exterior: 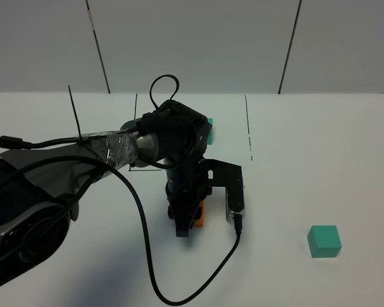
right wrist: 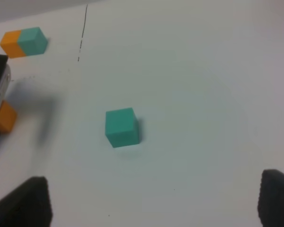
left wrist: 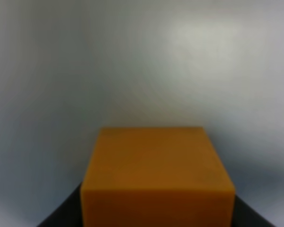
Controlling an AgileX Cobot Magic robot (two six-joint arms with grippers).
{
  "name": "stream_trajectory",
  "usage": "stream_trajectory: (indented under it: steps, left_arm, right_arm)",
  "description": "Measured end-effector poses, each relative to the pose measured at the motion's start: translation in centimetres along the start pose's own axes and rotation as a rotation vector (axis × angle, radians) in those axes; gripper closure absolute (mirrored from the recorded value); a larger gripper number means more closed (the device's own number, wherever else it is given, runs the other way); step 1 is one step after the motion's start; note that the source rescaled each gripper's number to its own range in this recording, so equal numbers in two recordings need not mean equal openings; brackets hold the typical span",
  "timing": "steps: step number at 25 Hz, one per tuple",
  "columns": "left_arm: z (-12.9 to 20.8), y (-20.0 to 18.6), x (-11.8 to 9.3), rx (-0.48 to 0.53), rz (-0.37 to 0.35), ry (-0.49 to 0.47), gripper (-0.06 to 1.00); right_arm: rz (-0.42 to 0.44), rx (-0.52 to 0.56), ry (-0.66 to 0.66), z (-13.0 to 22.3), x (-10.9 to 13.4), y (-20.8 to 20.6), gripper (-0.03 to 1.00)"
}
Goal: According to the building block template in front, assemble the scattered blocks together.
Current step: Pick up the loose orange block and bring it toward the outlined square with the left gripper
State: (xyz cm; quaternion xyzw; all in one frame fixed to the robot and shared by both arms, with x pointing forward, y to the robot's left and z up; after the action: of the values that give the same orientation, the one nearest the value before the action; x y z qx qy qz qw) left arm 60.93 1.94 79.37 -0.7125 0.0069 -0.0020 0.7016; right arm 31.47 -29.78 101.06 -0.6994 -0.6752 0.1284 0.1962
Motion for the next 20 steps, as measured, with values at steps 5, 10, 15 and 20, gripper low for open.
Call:
stream_trajectory:
  steps: [5, 10, 15, 20]
  left_arm:
    - [-0.05, 0.0, 0.05, -0.002, -0.002, 0.0, 0.94]
    - [-0.06, 0.0, 0.06, -0.002, -0.001, 0.0, 0.94]
    - [0.0, 0.01, -0.02, 0.002, 0.004, 0.001, 0.94]
    - [0.26, 0.01, -0.35, 0.017, 0.022, 0.001, 0.9]
  right_arm:
    - [0.0, 0.0, 0.0, 0.0, 0.0, 0.0, 0.22]
    - [0.0, 0.0, 0.0, 0.0, 0.0, 0.0, 0.22]
    - [0.0, 0.0, 0.0, 0.0, 0.0, 0.0, 0.22]
    - [0.0, 0.0, 0.0, 0.0, 0.0, 0.0, 0.22]
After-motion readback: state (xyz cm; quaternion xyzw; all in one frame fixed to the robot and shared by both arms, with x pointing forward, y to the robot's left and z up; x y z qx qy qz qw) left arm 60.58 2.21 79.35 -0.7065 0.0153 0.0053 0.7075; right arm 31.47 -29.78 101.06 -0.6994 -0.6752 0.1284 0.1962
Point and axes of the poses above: a point on each arm's last joint axis where the gripper is mounted, y pointing out along that axis toward the gripper, x along the wrist's bending axis when the last joint is at zero, z = x × y, the point moved 9 cm from there along y, pointing out along that axis toward the gripper, and after that the axes turned 2 degrees about -y, right-handed, at the moved point
